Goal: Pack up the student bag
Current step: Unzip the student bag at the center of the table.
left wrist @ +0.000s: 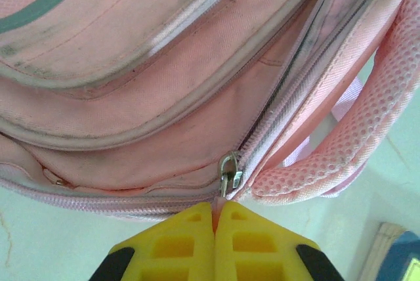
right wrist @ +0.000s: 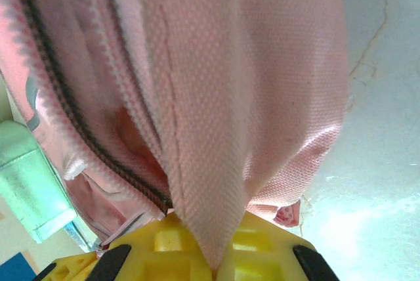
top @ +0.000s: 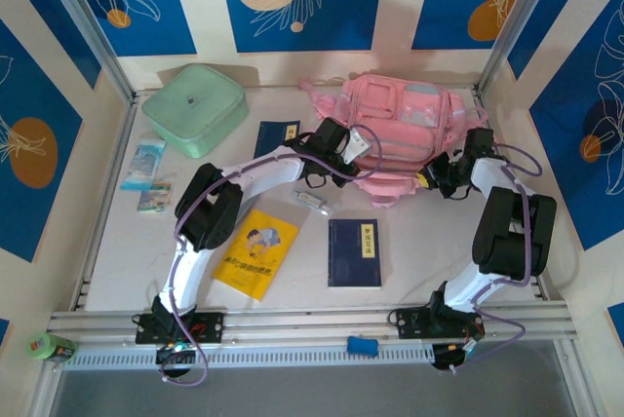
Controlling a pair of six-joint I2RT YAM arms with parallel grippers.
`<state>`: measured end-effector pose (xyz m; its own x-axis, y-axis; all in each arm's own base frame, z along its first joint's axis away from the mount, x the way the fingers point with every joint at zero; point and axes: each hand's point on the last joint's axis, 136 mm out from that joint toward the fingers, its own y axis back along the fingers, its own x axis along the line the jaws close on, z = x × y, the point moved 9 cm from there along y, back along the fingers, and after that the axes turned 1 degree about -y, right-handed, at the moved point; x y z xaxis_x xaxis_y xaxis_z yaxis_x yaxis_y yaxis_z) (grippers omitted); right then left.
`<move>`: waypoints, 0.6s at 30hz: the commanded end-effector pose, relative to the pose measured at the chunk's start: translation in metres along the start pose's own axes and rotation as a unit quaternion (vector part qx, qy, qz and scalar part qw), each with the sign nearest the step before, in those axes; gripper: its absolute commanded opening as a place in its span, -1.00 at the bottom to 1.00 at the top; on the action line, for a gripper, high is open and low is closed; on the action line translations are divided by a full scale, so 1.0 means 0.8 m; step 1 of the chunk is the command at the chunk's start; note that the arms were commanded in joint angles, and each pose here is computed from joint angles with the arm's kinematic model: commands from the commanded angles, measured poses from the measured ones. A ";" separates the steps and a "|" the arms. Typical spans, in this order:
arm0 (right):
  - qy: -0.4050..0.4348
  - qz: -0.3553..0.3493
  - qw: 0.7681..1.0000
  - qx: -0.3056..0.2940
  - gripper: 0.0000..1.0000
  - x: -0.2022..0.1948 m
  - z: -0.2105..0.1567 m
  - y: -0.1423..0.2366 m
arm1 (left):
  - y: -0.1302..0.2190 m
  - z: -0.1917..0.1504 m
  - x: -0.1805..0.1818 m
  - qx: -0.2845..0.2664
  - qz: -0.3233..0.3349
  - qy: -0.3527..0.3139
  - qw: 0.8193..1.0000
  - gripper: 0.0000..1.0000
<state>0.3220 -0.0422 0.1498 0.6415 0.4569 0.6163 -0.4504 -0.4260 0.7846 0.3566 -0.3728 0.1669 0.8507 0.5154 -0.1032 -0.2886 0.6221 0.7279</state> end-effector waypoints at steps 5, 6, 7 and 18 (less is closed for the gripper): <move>0.023 -0.050 0.995 -0.086 -0.95 -0.015 0.038 0.034 | 0.021 -0.012 0.025 0.053 0.080 0.078 0.992 -1.00; 0.015 -0.048 0.995 -0.087 -0.91 -0.017 0.042 0.038 | 0.020 -0.013 0.030 0.060 0.102 0.076 0.990 -1.00; 0.013 -0.037 0.996 -0.082 -0.87 -0.015 0.043 0.041 | 0.020 -0.012 0.033 0.066 0.109 0.073 0.989 -1.00; 0.049 0.009 0.999 -0.014 -0.26 0.018 -0.015 0.035 | 0.069 0.020 0.017 -0.024 0.009 0.231 0.973 -0.22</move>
<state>0.3176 -0.0561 0.1685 0.6143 0.5023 0.6085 -0.4787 -0.3758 0.7935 0.3652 -0.3498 0.1793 0.6763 0.6951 -0.2440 -0.3065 0.5667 0.7648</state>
